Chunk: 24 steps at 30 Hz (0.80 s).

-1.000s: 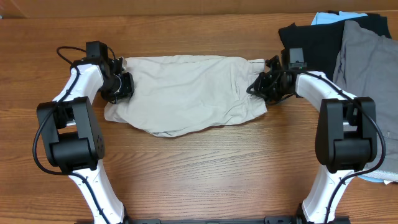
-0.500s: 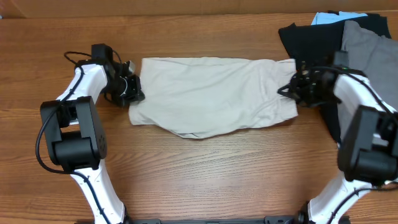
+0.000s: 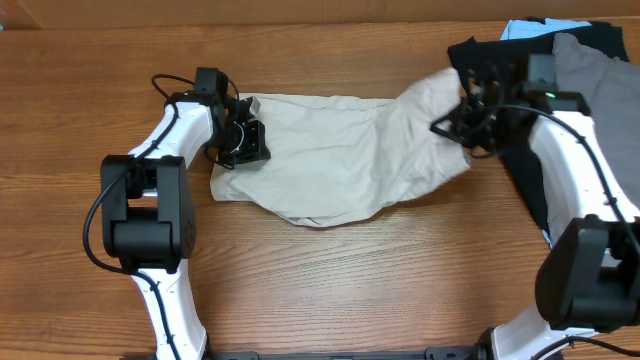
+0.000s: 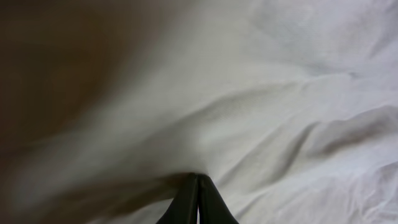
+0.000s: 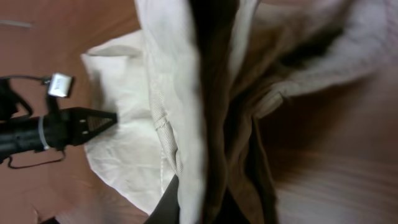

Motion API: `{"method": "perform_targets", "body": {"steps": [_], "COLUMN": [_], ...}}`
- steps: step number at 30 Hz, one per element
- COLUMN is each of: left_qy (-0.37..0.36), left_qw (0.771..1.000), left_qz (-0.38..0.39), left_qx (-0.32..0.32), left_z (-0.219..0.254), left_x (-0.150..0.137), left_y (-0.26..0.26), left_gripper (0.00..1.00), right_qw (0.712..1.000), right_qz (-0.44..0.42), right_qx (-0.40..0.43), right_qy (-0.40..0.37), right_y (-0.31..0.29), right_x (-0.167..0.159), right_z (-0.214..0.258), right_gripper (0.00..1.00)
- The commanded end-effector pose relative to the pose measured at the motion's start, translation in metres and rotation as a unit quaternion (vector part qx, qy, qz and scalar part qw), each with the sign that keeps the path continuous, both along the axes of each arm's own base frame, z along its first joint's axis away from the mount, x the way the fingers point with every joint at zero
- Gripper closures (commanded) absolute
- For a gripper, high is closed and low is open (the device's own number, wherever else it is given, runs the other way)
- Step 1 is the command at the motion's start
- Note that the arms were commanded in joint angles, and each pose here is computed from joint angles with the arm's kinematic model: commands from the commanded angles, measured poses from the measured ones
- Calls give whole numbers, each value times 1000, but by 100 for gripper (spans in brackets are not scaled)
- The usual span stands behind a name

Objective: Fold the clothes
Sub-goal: 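Lift the right end and fold it leftward over the left half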

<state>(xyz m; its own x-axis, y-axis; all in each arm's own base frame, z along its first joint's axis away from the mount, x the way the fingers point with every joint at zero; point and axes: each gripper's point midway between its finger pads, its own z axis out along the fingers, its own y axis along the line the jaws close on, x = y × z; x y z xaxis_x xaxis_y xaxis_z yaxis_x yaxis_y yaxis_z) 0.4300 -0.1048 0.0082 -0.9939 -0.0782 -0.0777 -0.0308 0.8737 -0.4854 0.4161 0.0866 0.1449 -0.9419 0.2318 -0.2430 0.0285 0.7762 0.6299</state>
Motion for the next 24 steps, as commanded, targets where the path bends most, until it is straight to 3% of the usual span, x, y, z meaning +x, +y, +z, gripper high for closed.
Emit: {"method": "perform_targets", "body": {"steps": [1,13,17,24], "left_qy": [23,17,26,35], "left_qw": [1000,999,999,998], "left_qz": [20,28,31,9], "left_qx": [6,13,19,42], "left_z": [-11,-12,-3,43], "left_x": [-5,-1,0,4], "left_y": [2,4,13,33], "left_gripper": [96,96,96,96], "right_qw": [999,994,995,995], "right_qz": [12,43,36,15], "right_qx": [3,20,17,-33], "right_qy": [-44,-99,-96,-88], "right_y": [44,166,155,83], "right_x": [7,0,1,8], "right_z": [37,59,71,96], "right_gripper": [96,96,96,96]}}
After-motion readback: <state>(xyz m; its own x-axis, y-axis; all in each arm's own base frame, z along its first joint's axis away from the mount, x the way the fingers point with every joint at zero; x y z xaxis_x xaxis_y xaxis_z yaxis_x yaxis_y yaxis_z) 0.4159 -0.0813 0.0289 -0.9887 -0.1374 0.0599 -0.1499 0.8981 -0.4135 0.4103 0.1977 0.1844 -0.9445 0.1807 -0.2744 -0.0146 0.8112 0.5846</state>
